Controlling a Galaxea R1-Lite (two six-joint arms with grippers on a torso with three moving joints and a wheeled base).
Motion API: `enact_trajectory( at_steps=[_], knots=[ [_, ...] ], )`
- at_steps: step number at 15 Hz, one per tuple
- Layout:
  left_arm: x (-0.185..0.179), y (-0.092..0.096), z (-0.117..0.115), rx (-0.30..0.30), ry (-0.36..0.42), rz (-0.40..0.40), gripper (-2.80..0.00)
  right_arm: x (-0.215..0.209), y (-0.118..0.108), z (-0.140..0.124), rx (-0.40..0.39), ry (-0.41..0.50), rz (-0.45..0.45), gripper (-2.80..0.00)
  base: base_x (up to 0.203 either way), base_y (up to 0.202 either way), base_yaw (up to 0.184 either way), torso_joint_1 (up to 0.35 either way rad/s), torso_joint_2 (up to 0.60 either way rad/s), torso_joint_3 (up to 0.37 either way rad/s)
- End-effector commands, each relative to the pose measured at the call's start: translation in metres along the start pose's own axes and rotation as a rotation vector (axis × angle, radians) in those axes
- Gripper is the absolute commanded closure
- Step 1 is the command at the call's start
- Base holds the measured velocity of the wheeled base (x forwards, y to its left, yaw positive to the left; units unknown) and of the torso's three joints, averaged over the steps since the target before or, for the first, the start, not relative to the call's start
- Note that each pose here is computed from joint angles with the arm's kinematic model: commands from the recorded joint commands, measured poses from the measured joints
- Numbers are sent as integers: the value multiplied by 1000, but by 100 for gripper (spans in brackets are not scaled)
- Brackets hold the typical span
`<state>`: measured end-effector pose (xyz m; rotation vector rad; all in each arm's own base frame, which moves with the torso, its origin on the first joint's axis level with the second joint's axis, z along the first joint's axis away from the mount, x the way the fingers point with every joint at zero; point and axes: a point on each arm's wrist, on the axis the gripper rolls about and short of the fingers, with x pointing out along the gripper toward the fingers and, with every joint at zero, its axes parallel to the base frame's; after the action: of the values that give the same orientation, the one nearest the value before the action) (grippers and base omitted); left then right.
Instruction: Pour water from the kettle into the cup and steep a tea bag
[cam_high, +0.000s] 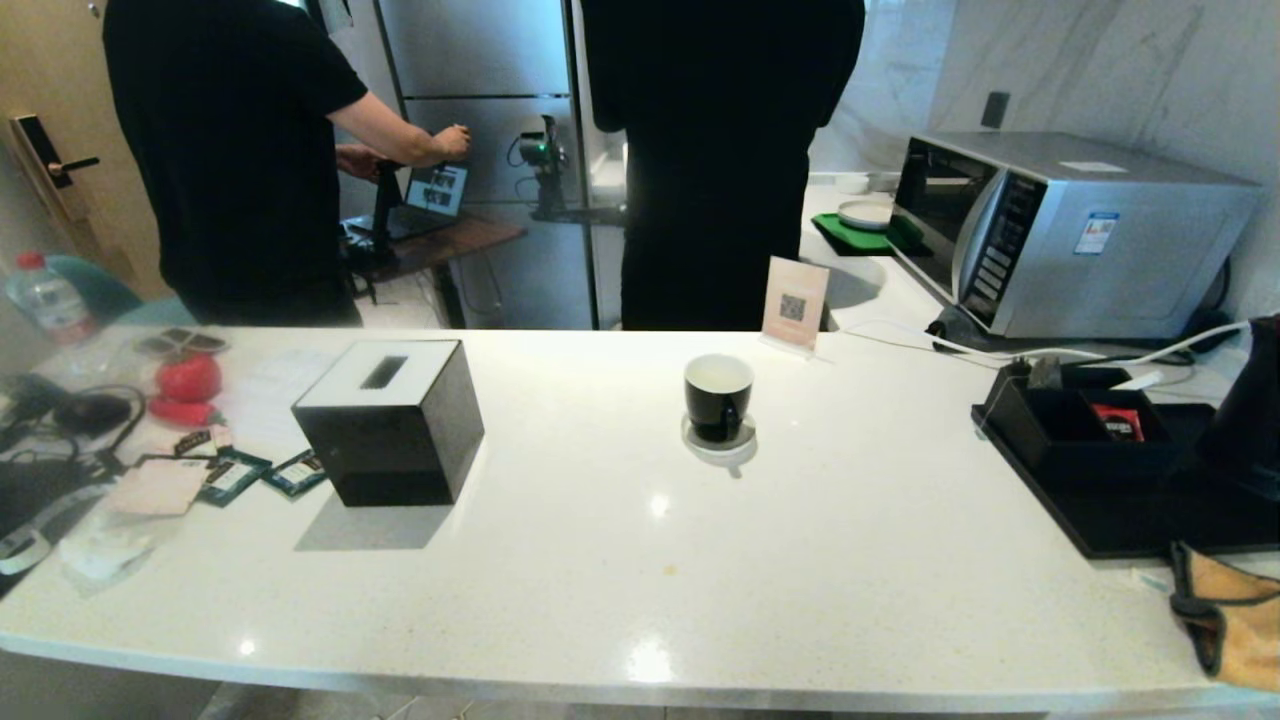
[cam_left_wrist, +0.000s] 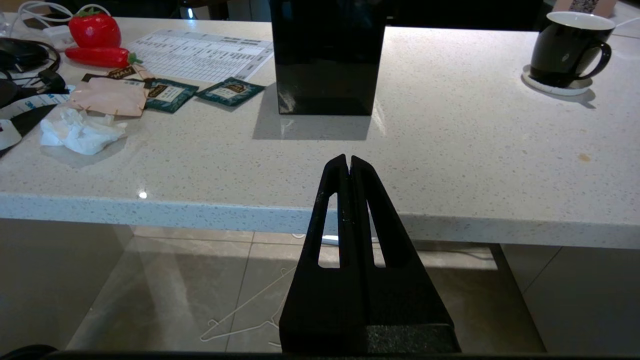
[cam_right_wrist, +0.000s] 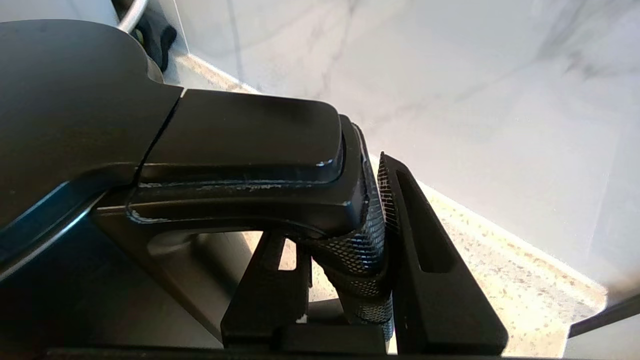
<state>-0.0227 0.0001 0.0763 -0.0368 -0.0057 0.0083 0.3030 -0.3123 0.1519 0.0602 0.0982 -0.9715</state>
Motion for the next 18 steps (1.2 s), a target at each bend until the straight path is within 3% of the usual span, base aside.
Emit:
enact_trajectory(
  at_steps=[1, 18],
  knots=[
    [0, 0, 0, 0, 1, 1, 0, 5, 2, -10, -1, 12, 1, 0, 0, 0, 0, 0, 0, 0],
    [0, 0, 0, 0, 1, 1, 0, -4, 28, -32, -21, 28, 61, 0, 0, 0, 0, 0, 0, 0]
  ],
)
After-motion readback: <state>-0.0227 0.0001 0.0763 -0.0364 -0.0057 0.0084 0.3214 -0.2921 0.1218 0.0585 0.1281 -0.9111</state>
